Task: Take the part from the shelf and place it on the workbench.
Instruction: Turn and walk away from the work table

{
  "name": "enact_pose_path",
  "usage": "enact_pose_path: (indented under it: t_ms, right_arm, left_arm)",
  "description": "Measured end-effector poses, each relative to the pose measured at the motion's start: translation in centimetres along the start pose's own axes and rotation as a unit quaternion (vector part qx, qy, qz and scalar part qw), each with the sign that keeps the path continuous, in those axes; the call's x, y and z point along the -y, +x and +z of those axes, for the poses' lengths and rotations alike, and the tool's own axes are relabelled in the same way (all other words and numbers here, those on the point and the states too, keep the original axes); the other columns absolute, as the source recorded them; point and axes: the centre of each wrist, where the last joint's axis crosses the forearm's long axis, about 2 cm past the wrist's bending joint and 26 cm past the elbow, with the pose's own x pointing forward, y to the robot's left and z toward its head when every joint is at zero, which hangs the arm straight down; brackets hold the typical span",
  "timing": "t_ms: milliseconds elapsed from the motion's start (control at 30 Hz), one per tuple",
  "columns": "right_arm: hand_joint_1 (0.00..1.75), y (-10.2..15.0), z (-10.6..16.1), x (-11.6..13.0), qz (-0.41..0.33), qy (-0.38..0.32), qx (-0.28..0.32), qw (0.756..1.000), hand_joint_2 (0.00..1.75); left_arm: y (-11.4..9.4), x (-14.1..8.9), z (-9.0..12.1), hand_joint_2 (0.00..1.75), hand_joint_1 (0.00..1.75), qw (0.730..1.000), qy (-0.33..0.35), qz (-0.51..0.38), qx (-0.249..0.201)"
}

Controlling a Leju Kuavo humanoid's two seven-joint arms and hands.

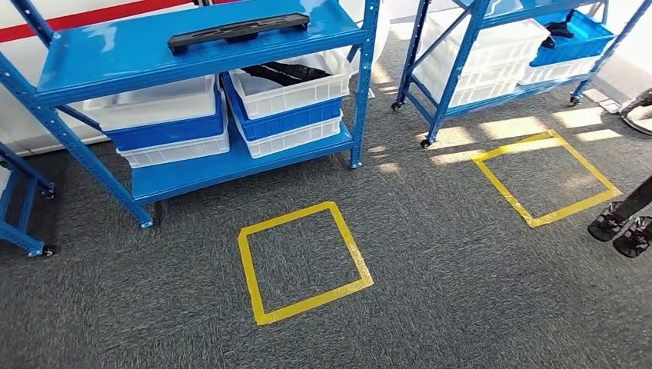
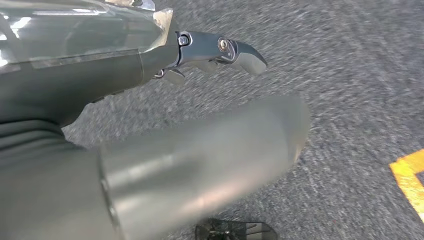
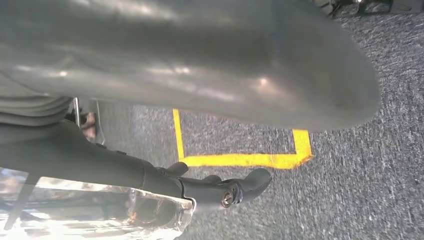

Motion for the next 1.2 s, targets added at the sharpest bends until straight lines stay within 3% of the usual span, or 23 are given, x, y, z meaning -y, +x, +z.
enact_pose_path:
  t_ms: [1200]
  right_arm:
    - [0.00, 0.14, -0.10, 0.39, 0.003, 0.001, 0.004, 1.000, 0.00]
  left_arm:
    - [0.25, 0.26, -0.02, 1.75, 0.00, 1.000, -0.003, -0.001, 0.005]
